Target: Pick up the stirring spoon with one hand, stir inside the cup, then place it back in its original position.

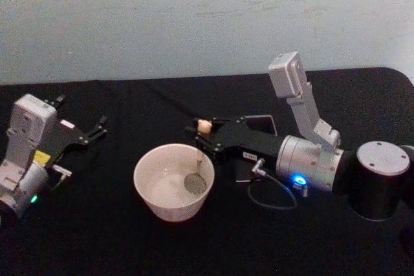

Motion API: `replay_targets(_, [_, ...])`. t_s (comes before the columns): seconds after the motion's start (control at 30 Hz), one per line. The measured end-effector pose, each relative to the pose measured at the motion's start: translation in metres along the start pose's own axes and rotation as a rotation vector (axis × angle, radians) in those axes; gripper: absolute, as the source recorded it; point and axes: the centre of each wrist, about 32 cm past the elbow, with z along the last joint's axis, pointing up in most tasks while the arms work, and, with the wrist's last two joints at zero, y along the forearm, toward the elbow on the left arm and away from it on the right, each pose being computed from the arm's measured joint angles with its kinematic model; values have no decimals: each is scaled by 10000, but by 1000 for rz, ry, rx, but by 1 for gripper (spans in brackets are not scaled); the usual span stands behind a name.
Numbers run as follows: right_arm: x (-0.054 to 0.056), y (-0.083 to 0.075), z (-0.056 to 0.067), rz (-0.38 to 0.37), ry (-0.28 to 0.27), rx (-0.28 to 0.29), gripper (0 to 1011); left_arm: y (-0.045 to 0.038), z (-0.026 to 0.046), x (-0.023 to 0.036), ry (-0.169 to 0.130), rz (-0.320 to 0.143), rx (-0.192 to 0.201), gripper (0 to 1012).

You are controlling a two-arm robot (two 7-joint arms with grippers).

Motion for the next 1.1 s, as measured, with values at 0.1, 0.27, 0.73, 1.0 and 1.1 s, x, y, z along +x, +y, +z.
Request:
replay_targets(0.1, [-41, -25, -8, 23, 3, -7, 223, 0, 0, 0, 0, 0, 0, 1001])
replay_targets(0.27, [-111, -24, -33, 62, 6, -21, 223, 0, 0, 0, 0, 0, 0, 1001])
replay_targets(0.73, [-221, 246, -23, 97, 24, -20, 223, 0, 0, 0, 0, 0, 0, 1001])
replay_targets(1.0, [-199, 413, -8, 62, 23, -18, 223, 0, 0, 0, 0, 0, 0, 1001])
replay_targets(1.1, [-184, 458, 0, 45, 21, -16, 223, 0, 0, 0, 0, 0, 0, 1001])
